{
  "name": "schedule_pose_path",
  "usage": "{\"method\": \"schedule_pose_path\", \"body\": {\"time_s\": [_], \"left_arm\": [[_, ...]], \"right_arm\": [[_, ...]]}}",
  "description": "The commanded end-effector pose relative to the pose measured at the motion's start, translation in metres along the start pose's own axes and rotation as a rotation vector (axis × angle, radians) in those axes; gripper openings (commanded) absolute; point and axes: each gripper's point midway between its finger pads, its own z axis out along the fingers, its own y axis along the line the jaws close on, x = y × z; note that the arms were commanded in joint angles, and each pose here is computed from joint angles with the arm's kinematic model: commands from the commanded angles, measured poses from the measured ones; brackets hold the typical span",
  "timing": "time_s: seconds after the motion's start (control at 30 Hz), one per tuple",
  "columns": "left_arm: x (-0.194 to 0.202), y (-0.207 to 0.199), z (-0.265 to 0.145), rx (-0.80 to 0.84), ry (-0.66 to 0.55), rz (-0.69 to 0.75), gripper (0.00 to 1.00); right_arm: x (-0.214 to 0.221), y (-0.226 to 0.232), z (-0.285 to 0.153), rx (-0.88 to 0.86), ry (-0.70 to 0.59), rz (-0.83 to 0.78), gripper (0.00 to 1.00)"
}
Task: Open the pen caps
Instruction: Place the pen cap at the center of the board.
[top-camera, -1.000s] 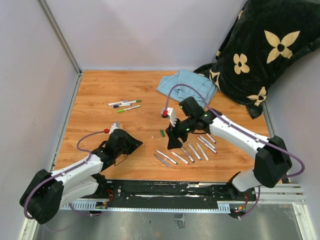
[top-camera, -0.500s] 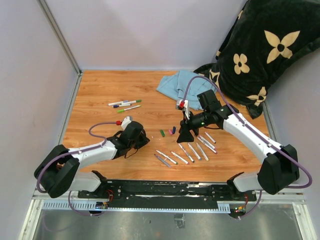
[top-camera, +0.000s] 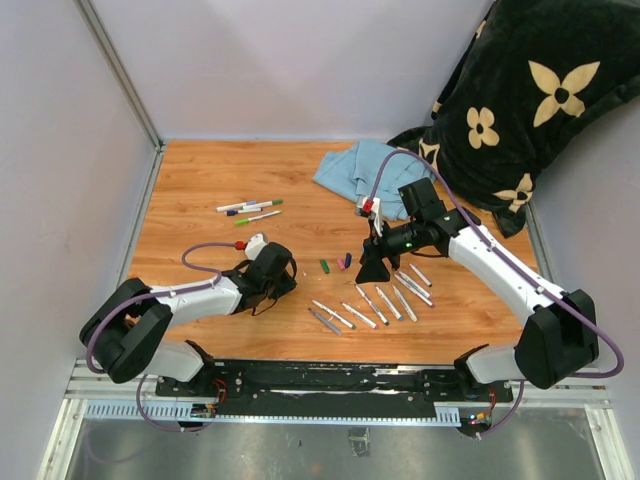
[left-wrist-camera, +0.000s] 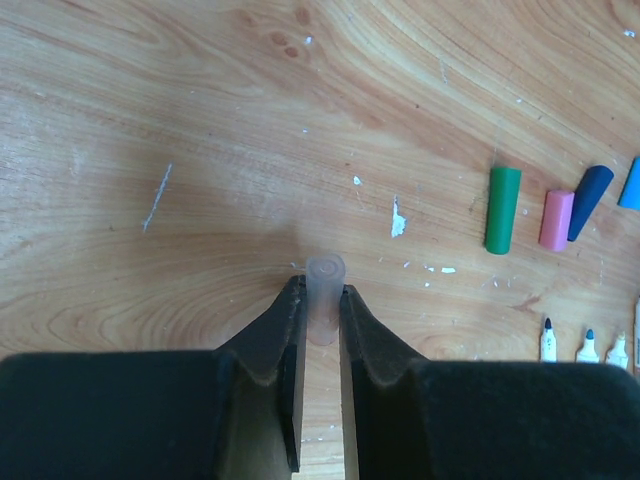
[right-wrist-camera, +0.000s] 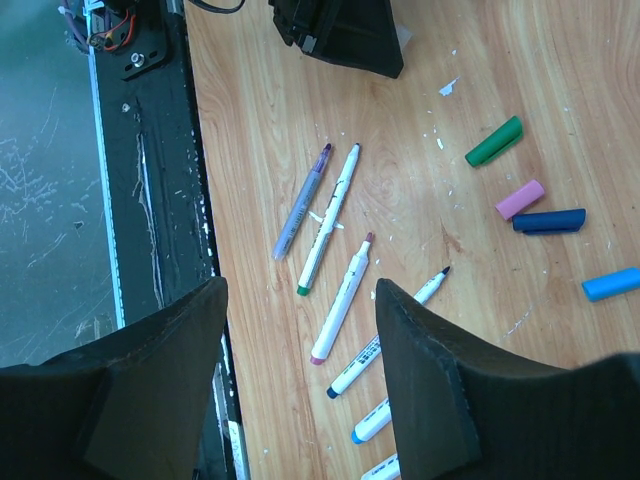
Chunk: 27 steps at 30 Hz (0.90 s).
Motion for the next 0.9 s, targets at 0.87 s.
{"method": "schedule_pose_path", "body": {"time_s": [0.87], "left_arm": [[-0.044, -0.018, -0.024, 0.027, -0.162, 0.059, 0.43]], "right_arm": [[-0.002, 0.002, -0.015, -0.006, -0.048, 0.008, 0.63]]}}
